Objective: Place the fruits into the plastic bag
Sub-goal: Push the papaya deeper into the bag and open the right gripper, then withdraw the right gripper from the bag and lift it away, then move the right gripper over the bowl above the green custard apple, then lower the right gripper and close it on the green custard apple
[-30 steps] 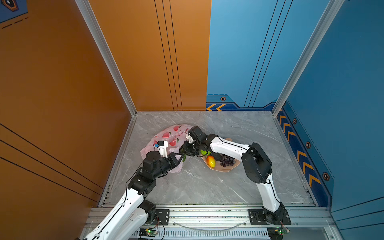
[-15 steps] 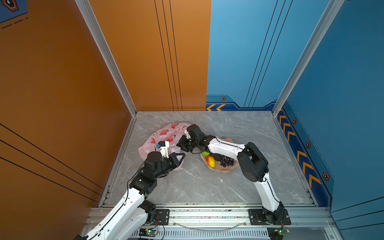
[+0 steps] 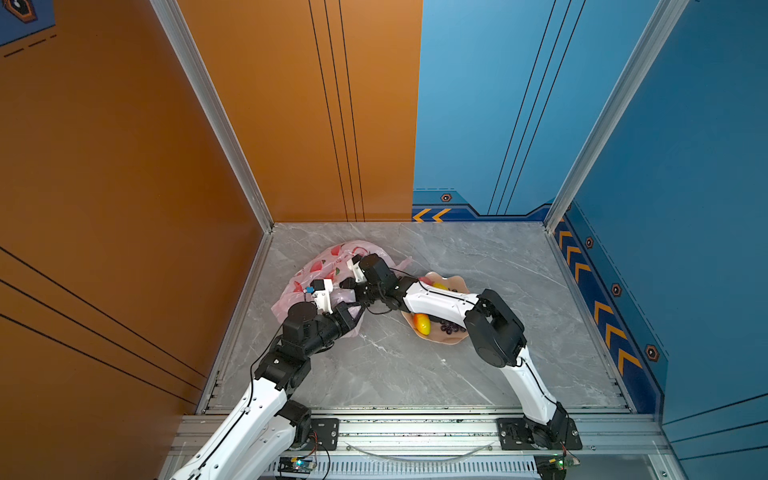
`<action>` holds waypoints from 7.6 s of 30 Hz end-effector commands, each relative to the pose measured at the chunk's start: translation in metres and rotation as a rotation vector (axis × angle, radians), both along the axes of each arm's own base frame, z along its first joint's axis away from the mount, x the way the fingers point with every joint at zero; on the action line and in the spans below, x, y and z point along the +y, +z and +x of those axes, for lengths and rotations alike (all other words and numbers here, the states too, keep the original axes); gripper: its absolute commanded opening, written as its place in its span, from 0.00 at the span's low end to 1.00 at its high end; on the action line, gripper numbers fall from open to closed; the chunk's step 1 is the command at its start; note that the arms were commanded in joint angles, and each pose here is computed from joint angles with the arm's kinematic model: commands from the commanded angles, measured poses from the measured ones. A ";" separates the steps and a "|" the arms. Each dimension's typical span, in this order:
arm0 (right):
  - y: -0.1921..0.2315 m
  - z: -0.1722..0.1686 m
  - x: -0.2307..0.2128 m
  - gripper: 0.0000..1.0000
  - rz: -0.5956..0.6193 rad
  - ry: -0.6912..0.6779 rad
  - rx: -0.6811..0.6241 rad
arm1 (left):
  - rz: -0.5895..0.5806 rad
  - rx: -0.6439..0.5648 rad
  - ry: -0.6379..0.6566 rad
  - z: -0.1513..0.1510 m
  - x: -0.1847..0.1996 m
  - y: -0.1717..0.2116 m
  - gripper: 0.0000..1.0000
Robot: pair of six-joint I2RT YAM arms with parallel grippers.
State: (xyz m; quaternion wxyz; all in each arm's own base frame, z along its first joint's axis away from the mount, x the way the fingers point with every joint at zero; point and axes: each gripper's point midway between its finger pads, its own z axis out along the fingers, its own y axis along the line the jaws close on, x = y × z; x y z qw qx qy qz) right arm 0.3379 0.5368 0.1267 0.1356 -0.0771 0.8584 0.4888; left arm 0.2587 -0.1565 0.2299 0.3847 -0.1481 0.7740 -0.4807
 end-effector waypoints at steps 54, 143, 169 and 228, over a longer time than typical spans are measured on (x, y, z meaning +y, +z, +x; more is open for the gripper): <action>0.056 0.092 -0.099 0.99 -0.004 -0.225 0.064 | -0.086 -0.042 0.064 -0.006 0.034 0.012 0.00; 0.173 0.055 -0.244 1.00 -0.244 -0.311 -0.240 | -0.112 -0.055 0.008 0.005 0.017 0.018 0.00; 0.103 -0.042 -0.305 1.00 -0.590 -0.156 -0.214 | -0.009 0.031 -0.016 0.015 0.008 -0.001 0.00; -0.024 0.012 -0.229 0.49 -0.623 -0.301 0.071 | -0.016 0.008 -0.134 0.003 -0.003 0.012 0.00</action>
